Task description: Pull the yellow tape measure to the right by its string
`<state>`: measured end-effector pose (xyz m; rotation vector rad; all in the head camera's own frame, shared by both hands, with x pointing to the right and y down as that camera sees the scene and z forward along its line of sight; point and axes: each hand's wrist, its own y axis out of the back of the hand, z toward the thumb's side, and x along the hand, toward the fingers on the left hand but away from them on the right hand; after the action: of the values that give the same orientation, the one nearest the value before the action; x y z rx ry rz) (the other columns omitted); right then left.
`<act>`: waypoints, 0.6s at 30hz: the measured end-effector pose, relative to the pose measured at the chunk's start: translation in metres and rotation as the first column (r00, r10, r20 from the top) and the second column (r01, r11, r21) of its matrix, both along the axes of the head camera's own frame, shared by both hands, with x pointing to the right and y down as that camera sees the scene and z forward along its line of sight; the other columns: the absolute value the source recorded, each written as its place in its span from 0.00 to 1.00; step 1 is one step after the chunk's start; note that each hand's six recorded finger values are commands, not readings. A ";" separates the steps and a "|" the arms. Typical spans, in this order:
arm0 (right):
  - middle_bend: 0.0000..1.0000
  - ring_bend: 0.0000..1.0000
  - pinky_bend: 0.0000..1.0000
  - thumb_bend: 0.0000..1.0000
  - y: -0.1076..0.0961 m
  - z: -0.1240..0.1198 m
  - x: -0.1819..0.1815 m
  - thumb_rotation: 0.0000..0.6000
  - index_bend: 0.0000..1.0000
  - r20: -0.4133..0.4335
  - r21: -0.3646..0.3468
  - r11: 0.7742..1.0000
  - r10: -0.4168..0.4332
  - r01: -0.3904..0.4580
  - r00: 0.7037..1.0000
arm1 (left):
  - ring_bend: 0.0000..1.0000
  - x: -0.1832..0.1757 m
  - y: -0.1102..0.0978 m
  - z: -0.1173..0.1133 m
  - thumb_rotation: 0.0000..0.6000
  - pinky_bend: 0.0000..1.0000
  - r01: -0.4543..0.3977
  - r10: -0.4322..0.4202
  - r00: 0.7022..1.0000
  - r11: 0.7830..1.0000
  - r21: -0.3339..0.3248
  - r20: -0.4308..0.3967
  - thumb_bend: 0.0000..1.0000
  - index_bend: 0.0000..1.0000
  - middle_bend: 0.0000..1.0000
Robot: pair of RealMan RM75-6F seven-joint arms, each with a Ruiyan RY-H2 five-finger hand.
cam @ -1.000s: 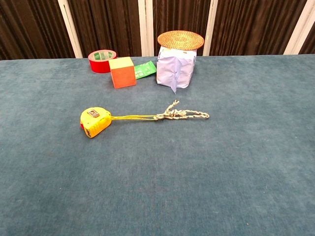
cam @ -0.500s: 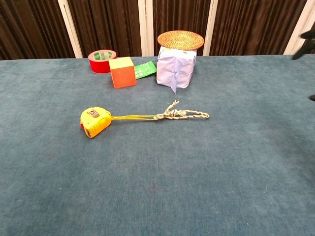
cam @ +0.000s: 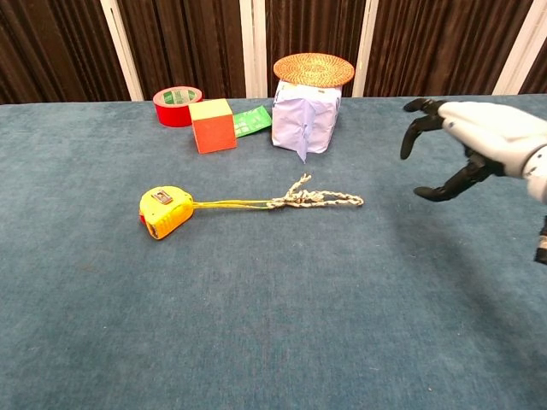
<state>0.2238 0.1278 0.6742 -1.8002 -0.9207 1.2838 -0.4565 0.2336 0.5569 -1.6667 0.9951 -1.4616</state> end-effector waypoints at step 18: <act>0.12 0.00 0.00 0.33 -0.002 0.044 -0.031 1.00 0.52 -0.010 -0.025 0.999 0.030 -0.030 1.000 | 0.00 0.001 -0.001 0.004 1.00 0.00 0.003 -0.003 1.000 1.000 -0.021 -0.019 0.00 0.00 0.00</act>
<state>0.1930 0.1253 0.7180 -1.8038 -0.9332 1.3269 -0.4553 0.2322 0.5612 -1.6975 0.9961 -1.4657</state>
